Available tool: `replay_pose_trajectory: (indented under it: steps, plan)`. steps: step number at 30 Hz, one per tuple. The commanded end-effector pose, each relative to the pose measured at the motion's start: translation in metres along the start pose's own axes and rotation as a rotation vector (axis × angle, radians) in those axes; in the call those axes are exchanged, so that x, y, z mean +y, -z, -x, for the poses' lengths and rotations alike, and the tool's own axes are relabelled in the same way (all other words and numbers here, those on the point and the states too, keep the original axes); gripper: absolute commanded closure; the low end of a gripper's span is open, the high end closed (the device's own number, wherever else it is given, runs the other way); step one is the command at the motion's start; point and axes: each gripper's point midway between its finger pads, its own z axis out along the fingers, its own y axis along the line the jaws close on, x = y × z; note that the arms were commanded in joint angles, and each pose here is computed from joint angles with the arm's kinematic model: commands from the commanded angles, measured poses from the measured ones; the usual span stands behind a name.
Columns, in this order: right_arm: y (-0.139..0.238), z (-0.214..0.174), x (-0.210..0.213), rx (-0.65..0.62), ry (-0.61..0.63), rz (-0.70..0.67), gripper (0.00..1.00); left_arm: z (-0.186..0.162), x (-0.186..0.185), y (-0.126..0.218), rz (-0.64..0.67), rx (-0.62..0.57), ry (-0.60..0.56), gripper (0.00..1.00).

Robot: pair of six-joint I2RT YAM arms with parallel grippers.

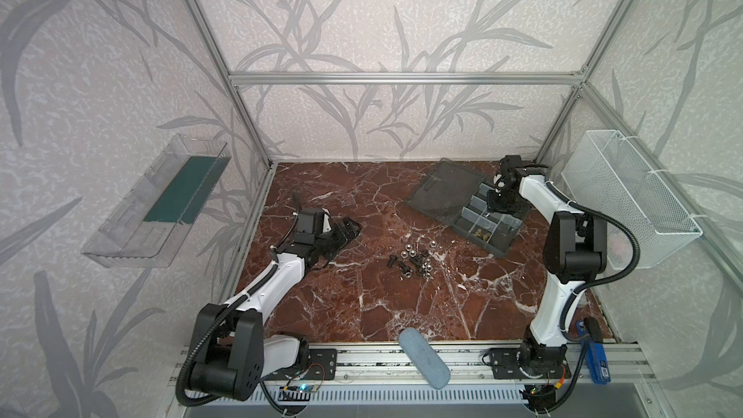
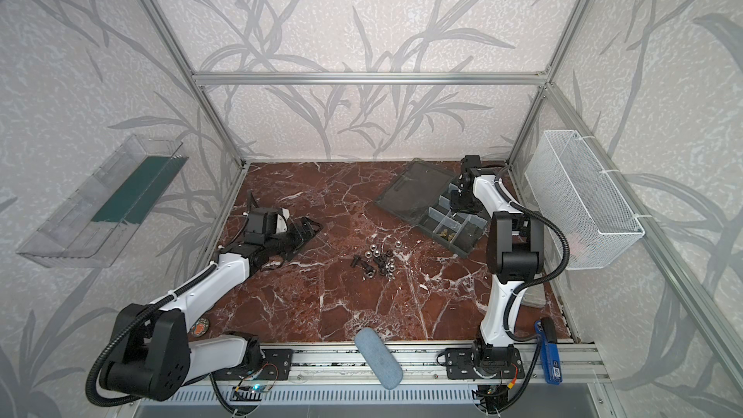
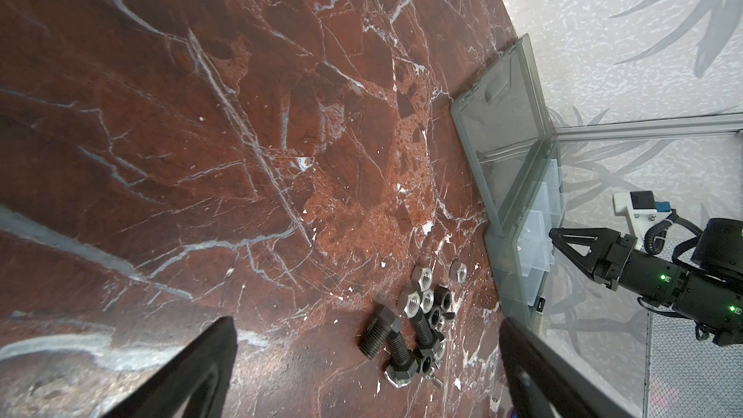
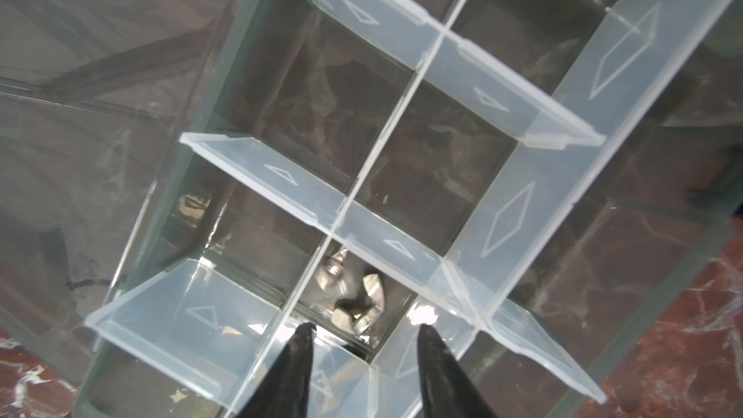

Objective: Sort the screws and nuts into containers
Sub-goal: 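Open the right gripper to drop the wing nut into a compartment, then move the right gripper back over the pile toward another steel wing nut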

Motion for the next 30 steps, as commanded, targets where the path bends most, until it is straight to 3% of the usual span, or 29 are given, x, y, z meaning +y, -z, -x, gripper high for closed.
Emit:
replay_pose_trajectory:
  steps: [1, 6, 13, 21, 30]
  plan:
    - [0.038, 0.000, 0.016, -0.045, 0.005, 0.090, 0.52, 0.000, -0.004, 0.004, -0.008, -0.007, -0.008, 0.00]
    - [0.079, -0.020, 0.049, -0.087, 0.048, 0.227, 0.50, 0.000, -0.003, 0.006, -0.008, -0.015, -0.005, 0.01]
    - [0.107, -0.076, 0.095, -0.033, 0.222, 0.252, 0.47, 0.001, -0.007, 0.009, -0.011, -0.010, -0.015, 0.01]
    - [0.097, -0.146, 0.142, 0.087, 0.438, 0.280, 0.46, -0.001, -0.006, 0.006, -0.015, -0.004, -0.008, 0.01]
    - [0.067, -0.217, 0.175, 0.257, 0.558, 0.378, 0.45, 0.000, -0.006, 0.005, -0.013, -0.003, -0.006, 0.01]
